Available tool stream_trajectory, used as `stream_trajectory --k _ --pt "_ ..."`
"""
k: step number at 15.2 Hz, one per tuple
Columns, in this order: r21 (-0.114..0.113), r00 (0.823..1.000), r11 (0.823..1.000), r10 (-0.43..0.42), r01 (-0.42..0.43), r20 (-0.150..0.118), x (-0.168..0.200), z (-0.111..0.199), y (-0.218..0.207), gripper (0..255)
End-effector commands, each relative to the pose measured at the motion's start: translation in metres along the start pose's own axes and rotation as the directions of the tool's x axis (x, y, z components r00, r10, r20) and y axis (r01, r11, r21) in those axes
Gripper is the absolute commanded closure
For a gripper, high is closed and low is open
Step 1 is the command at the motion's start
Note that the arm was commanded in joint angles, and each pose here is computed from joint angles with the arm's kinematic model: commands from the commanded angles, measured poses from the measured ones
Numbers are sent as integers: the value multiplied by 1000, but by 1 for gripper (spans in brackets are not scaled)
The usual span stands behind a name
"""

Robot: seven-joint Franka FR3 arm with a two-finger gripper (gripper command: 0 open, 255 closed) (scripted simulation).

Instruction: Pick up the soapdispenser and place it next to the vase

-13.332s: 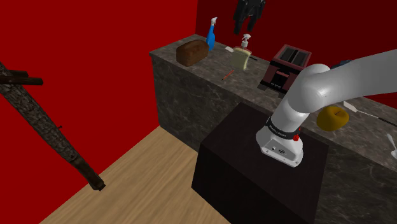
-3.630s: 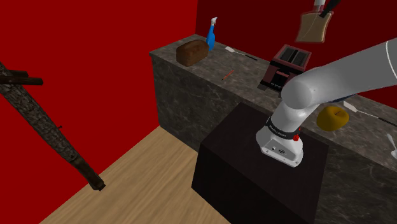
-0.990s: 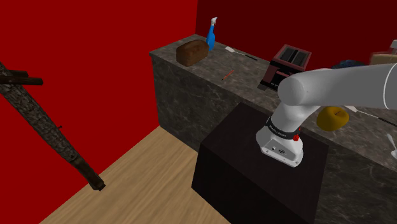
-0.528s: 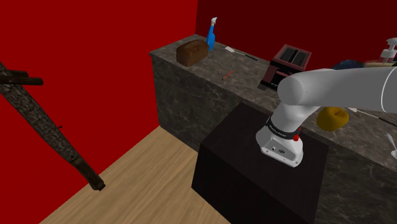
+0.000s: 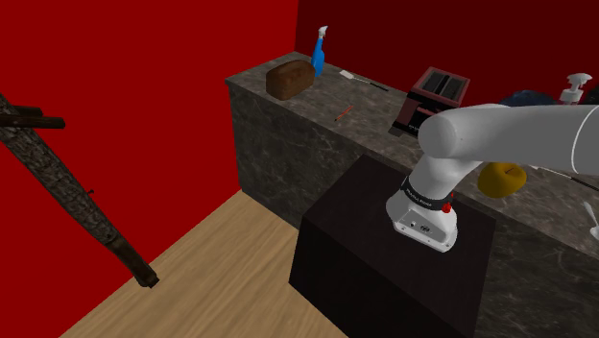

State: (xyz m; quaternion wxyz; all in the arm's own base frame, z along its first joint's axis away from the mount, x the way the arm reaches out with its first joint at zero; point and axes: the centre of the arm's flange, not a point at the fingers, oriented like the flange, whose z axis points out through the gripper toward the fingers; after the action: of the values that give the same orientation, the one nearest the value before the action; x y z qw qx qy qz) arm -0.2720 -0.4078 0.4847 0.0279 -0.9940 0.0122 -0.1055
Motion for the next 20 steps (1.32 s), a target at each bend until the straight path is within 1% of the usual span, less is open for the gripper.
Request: stream_trajectory --k 1,20 --pt "-1 1000 1000 0 0 0 -2 10 0 255" --pt "-1 1000 1000 0 0 0 -23 107 6 255"
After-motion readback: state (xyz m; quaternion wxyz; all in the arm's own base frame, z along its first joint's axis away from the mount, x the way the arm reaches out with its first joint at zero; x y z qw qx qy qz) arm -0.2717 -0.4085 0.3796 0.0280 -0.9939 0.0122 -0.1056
